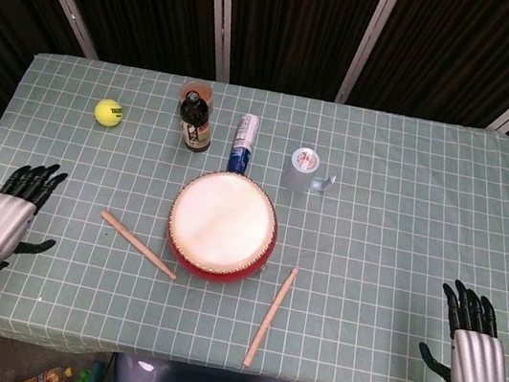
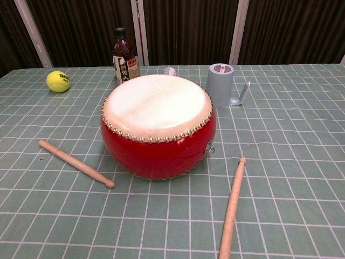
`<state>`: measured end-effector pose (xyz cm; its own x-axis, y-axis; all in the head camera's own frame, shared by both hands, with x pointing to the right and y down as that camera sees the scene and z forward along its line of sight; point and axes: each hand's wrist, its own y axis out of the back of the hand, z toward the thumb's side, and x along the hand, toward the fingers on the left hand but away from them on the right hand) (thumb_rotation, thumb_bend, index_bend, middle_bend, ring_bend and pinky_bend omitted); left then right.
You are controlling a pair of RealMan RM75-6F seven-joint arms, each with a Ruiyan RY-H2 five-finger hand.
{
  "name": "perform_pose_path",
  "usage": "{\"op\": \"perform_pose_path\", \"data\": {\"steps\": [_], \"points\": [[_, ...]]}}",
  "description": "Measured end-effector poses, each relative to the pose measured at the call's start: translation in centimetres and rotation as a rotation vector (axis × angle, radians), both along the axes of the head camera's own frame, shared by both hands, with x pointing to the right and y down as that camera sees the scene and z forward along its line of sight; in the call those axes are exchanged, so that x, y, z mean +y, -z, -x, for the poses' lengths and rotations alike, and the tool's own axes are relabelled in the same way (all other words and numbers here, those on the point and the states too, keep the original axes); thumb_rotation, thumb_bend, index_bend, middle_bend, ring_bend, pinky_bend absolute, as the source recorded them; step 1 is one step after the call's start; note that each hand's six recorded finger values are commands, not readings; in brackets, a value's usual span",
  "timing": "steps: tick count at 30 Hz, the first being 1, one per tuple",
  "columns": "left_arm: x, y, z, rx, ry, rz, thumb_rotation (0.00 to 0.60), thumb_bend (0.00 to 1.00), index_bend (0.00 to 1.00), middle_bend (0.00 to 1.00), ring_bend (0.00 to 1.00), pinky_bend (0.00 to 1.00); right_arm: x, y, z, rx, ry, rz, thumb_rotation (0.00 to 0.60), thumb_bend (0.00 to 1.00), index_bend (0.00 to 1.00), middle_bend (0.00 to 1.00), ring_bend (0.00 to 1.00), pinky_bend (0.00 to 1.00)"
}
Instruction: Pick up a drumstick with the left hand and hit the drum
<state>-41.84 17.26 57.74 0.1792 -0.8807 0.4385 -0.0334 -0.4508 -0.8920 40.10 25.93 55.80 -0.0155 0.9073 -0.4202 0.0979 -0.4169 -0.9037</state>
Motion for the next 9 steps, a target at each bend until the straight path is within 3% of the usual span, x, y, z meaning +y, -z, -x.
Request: {"op": "perform_pose_path", "data": {"steps": [4, 9], "points": [[2.2, 1.6, 3.8, -0.027, 0.06, -0.04, 0.6, 0.0, 0.0, 0.0, 0.0, 0.0, 0.1, 0.1, 0.0, 0.003, 0.0, -0.005, 0.6, 0.25, 0.0, 0.0, 0.0, 0.04], [3.8, 3.2, 6.1, -0.041, 0.098, -0.083, 0.6, 0.0, 0.0, 0.0, 0.0, 0.0, 0.0, 0.3, 0.2, 0.003, 0.016, -0.024, 0.6, 0.25, 0.0, 0.0, 0.0, 0.04]]}}
